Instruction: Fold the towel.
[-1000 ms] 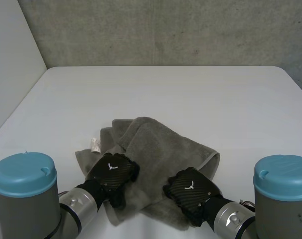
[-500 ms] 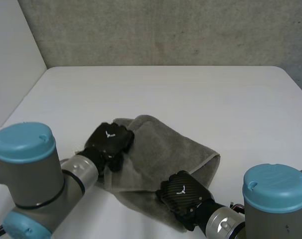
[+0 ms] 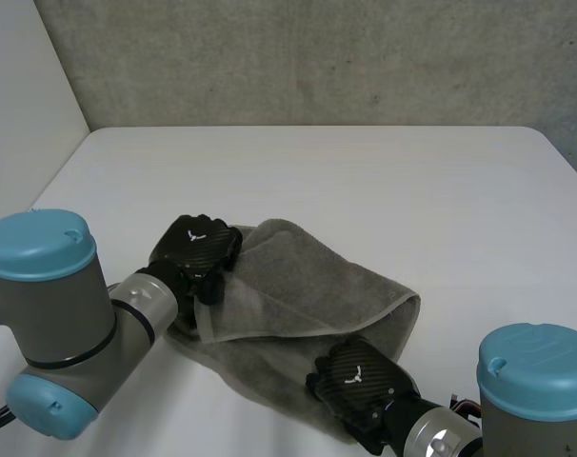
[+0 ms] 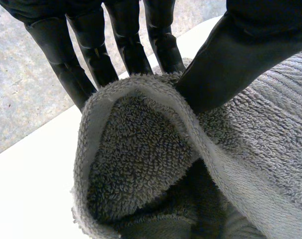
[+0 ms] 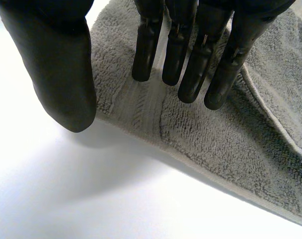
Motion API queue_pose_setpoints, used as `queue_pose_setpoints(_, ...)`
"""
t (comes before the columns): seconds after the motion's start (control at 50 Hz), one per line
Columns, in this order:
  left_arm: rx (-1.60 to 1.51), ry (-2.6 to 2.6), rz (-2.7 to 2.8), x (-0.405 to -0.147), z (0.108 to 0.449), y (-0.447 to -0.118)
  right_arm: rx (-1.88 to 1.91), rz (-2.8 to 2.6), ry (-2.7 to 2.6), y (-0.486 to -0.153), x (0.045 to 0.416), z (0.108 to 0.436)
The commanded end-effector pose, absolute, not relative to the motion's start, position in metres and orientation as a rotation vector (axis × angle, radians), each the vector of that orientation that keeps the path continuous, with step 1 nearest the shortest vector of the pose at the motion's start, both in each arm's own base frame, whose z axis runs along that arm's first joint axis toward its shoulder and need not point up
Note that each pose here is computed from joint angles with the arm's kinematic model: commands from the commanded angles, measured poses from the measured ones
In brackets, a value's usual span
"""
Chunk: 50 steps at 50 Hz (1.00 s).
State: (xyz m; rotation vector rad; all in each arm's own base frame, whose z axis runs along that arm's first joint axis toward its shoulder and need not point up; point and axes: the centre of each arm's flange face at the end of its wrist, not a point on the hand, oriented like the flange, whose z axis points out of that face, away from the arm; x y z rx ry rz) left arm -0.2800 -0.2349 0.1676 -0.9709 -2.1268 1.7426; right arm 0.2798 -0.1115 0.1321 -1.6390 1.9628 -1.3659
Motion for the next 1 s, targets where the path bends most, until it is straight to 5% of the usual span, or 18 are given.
queue_pose_setpoints(0.02, -0.971, -2.128, 1.737, -0.280, 0.167, -0.234, -1.647, -1.354, 1.964, -0.111, 0.279, 0.127)
queue_pose_setpoints(0.62, -0.959, -2.095, 1.776, -0.282, 0.177, -0.237, -1.624, -1.418, 1.971, -0.132, 0.291, 0.122)
queue_pose_setpoints(0.76, -0.900, -2.008, 1.917, -0.285, 0.210, -0.262, -1.431, -1.817, 2.057, -0.209, 0.280, 0.187)
queue_pose_setpoints(1.0, -0.420, -1.668, 2.362, -0.263, 0.356, -0.359, -1.456, -2.405, 1.916, -0.320, 0.264, 0.308)
